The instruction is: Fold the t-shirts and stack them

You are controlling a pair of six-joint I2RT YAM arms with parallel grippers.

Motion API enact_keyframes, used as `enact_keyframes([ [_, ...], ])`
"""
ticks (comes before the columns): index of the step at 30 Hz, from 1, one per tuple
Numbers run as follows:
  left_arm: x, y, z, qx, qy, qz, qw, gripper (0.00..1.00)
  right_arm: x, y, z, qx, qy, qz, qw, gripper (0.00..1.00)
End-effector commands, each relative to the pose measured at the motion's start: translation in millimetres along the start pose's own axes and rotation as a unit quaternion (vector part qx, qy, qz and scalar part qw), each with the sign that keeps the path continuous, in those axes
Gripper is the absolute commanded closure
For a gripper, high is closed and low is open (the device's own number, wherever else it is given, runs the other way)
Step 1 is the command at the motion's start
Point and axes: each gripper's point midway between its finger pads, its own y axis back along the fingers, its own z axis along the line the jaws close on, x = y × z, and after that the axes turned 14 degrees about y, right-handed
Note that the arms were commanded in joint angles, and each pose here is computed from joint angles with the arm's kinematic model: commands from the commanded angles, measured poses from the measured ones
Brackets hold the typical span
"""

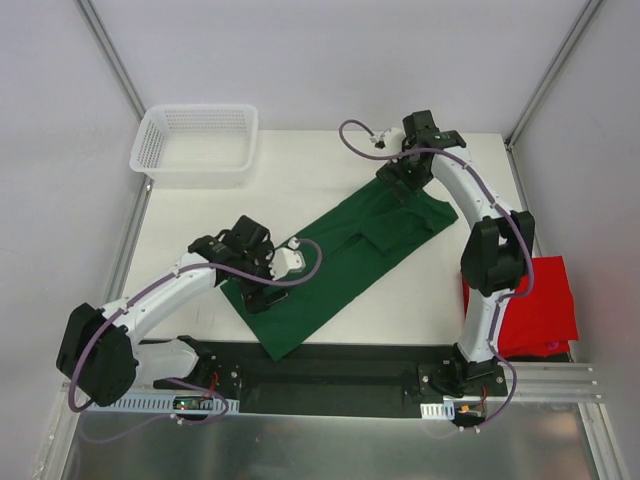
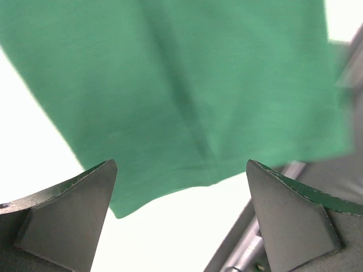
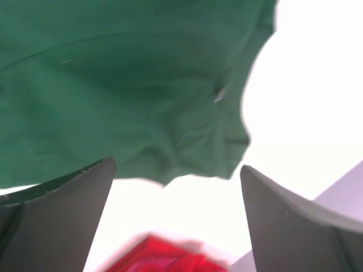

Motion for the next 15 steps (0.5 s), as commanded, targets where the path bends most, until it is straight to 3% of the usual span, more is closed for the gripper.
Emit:
enact_keyframes([
  [1, -16.7, -1.0, 59.9, -0.107, 0.039, -0.020, 0.993, 0.01, 9.4, 3.6, 67.4, -0.108, -0.013, 0.005, 0.994, 0.04],
  [7, -34.2, -9.5, 124.3, -0.195, 0.079, -0.032, 0.977, 0.01, 12.8, -14.9, 76.1, -0.083, -0.010, -0.003, 0.997, 0.04],
  [11, -44.0, -15.3, 151.8, -0.228, 0.084, -0.037, 0.969, 0.01, 7.5, -25.5, 36.8, 0.012, 0.006, -0.001, 1.000, 0.04],
  [15, -41.4, -16.4, 157.7, -0.231, 0.086, -0.033, 0.969, 0.01, -13.3, -12.2, 1.7, 0.054, -0.001, -0.031, 0.998, 0.04],
])
